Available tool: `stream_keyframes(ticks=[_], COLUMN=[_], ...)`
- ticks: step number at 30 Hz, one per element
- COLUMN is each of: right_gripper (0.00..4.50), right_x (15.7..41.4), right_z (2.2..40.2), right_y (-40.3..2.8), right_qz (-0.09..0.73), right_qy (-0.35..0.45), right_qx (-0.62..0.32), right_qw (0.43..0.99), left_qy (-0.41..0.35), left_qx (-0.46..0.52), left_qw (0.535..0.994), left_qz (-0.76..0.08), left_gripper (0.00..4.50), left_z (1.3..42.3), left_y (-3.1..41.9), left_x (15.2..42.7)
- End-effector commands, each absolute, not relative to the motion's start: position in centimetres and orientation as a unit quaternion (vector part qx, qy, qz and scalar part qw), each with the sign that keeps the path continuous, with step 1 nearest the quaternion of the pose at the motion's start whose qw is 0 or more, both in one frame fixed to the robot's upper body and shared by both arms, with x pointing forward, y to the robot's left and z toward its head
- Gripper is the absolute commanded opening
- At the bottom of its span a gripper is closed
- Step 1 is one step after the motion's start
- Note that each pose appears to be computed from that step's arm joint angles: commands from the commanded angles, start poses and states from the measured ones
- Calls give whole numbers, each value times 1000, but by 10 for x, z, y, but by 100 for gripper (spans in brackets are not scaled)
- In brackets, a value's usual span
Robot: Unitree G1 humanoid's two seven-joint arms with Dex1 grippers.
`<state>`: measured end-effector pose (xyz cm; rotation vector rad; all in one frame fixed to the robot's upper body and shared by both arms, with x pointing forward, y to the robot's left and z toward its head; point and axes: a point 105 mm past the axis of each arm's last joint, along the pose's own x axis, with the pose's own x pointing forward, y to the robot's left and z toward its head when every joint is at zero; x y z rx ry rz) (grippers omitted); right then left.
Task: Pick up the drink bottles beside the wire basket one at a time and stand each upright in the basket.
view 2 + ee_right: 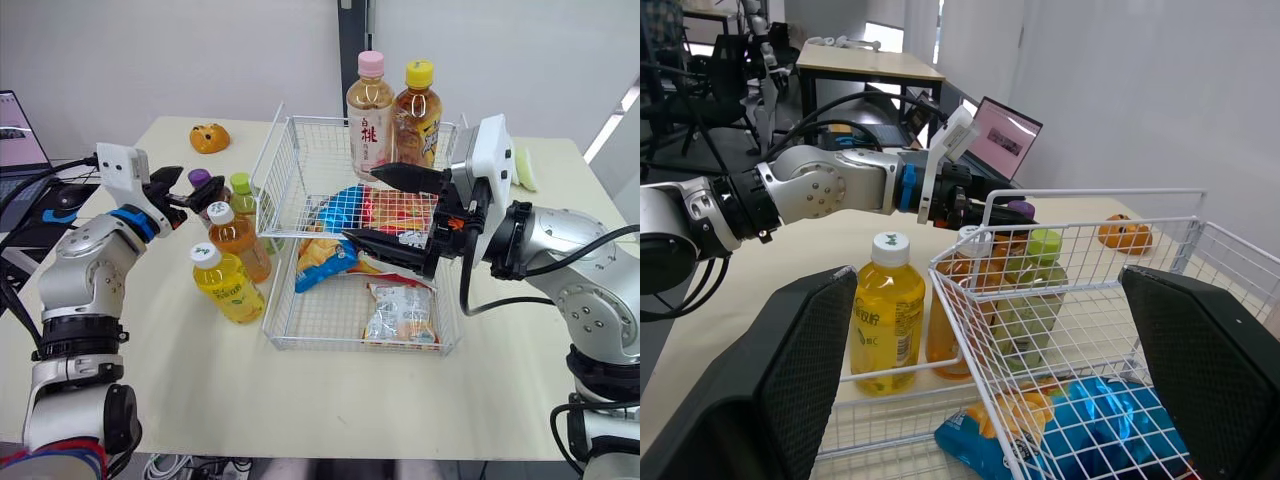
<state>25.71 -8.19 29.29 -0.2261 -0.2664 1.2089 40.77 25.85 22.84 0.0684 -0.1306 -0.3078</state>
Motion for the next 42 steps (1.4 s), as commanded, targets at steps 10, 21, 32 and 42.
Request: stream_keyframes(ticks=[10,21,32,42], right_gripper=[450,450,450,450], right_x=[249,252,255,258], right_z=[303,305,307,309], right_y=[-87,-91,-91,-93], right_qz=[550,546,548,554], right_qy=[-146,-146,-150,-156], right_qx=[-114,-120,-124,-129], right_qw=[815,816,814,807], left_qy=[-85,-84,-121,-138], left_qx=[63,65,84,118], left_qw=[982,982,976,966], left_qz=[-154,-157,-162,-186], left_gripper=[294,136,136,136], left_z=[236,237,271,332], left_y=[265,267,276,300], left_x=[409,410,399,368])
